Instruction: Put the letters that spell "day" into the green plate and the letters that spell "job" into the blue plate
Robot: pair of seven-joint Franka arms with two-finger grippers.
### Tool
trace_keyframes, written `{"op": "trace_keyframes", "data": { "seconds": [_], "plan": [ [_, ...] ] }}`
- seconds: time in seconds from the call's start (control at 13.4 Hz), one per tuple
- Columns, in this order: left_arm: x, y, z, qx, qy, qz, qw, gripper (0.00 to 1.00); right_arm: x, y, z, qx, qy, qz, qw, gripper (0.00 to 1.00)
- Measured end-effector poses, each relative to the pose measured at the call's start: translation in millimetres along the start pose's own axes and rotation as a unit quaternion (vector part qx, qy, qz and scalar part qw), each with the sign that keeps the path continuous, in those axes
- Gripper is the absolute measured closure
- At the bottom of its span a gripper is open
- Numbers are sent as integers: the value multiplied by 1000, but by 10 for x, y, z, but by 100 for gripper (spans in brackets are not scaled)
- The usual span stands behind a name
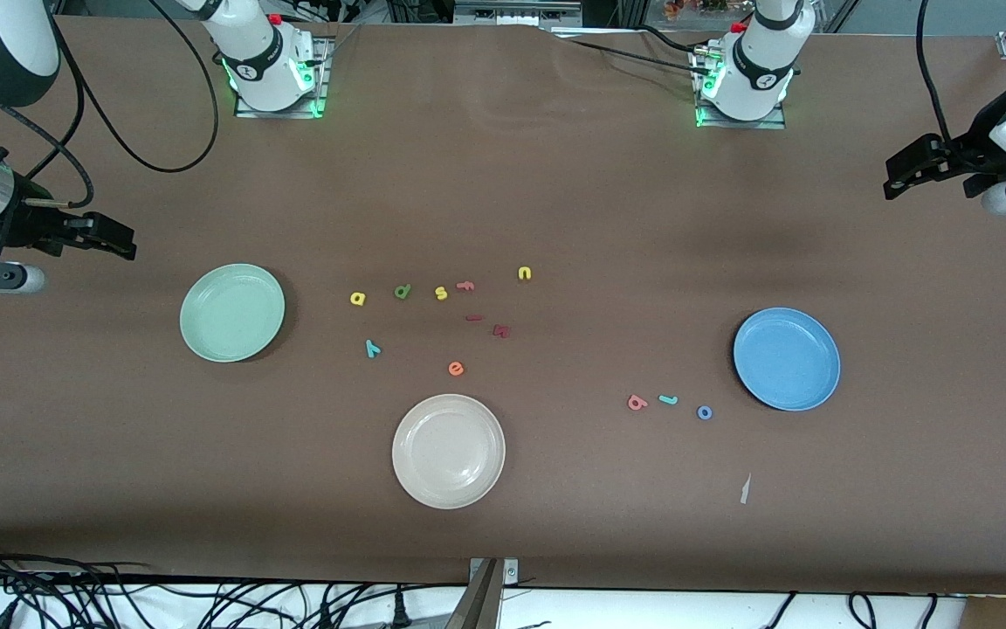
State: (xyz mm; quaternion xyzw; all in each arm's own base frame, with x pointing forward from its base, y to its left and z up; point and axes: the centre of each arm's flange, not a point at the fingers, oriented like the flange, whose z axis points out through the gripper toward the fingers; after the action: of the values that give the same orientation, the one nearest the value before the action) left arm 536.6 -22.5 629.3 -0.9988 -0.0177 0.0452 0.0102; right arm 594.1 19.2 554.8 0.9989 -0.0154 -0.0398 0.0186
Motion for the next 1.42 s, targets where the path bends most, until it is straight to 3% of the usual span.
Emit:
{"op": "trace_keyframes", "data": {
  "seconds": [0.22, 0.52, 1.42],
  "plan": [
    [-1, -4, 28, 1, -8, 0, 1000, 0, -6, 0, 26, 0, -4, 0, 1000, 0],
    [-47, -30, 114, 3, -42, -2, 999, 0, -8, -1, 42, 0, -6, 0, 1000, 0],
    [-43, -231, 123, -8, -47, -22, 999, 0, -8, 0, 42, 0, -6, 0, 1000, 0]
  ]
}}
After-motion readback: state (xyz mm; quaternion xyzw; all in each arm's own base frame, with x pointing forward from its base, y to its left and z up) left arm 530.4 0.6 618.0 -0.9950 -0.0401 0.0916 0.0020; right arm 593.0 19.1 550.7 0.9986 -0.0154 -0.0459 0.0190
